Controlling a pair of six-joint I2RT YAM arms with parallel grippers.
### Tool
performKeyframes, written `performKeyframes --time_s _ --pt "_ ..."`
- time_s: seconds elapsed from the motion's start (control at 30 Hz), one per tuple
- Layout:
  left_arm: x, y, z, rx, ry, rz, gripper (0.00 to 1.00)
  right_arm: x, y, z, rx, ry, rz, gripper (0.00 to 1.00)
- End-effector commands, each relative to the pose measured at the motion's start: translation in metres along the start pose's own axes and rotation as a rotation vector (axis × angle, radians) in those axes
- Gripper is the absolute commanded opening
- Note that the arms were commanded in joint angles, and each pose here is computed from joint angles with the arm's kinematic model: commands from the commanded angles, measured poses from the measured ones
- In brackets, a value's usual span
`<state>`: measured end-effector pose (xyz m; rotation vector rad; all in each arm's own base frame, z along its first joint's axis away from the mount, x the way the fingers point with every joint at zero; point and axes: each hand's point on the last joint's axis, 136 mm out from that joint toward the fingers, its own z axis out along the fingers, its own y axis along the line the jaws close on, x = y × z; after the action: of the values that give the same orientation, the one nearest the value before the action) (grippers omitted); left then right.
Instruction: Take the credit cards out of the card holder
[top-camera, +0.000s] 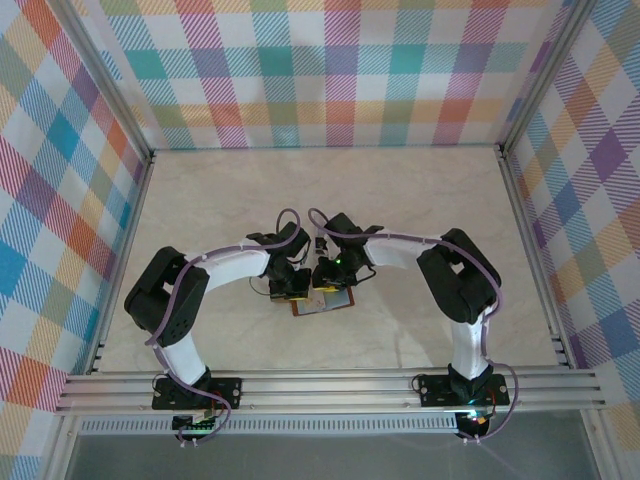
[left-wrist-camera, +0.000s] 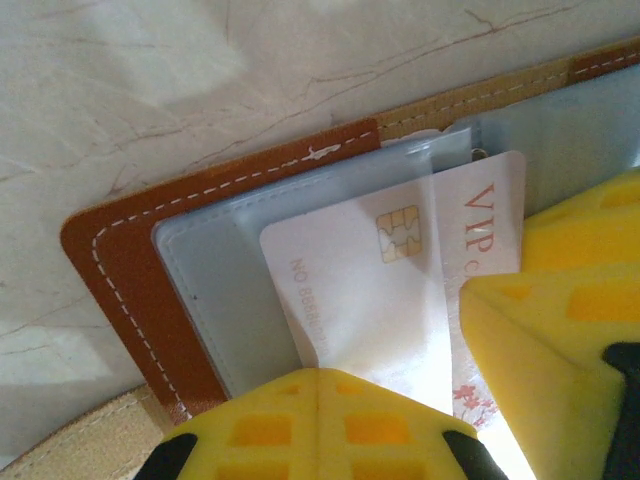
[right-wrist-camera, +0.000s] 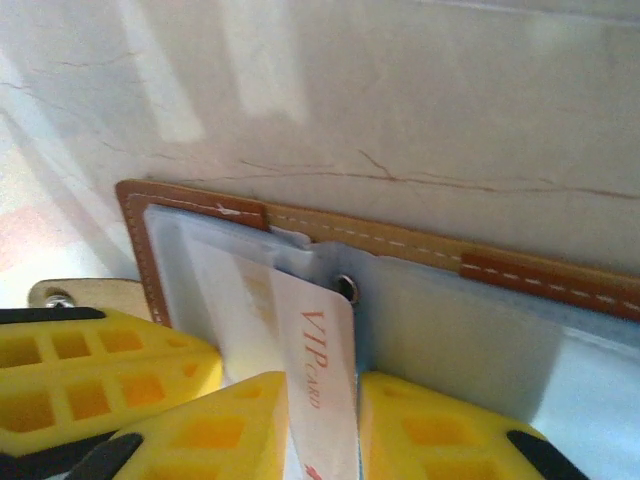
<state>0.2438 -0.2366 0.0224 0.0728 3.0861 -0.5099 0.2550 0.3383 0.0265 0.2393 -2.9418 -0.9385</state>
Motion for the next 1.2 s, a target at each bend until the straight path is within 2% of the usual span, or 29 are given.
performKeyframes --time_s 0.0,0.23,0.4,0.67,0.87,1.03,1.17 --pt "0.017 0.023 0.013 -0.090 0.048 -0.001 0.02 0.011 0.004 0.006 -0.103 0.048 0.039 0.24" --pt "0.015 0.022 0.011 -0.088 0.044 0.004 0.02 0.008 0.013 -0.005 -0.217 0.034 0.044 0.15" --pt "0.015 0.022 0.007 -0.088 0.031 0.010 0.02 0.008 0.000 -0.016 -0.129 -0.001 0.051 0.08" --pt "0.018 0.025 -0.003 -0.089 0.005 0.021 0.02 0.009 -0.020 -0.055 0.078 -0.084 0.008 0.07" --pt "0.013 0.021 -0.015 -0.084 -0.027 0.035 0.03 0.006 -0.010 -0.089 0.108 -0.164 -0.050 0.06" --pt "0.002 0.010 -0.038 -0.062 -0.100 0.054 0.04 -0.004 0.002 -0.119 0.131 -0.251 -0.128 0.05" --pt "-0.007 0.010 -0.055 -0.078 -0.161 0.058 0.04 -0.020 0.016 -0.145 0.161 -0.340 -0.265 0.06"
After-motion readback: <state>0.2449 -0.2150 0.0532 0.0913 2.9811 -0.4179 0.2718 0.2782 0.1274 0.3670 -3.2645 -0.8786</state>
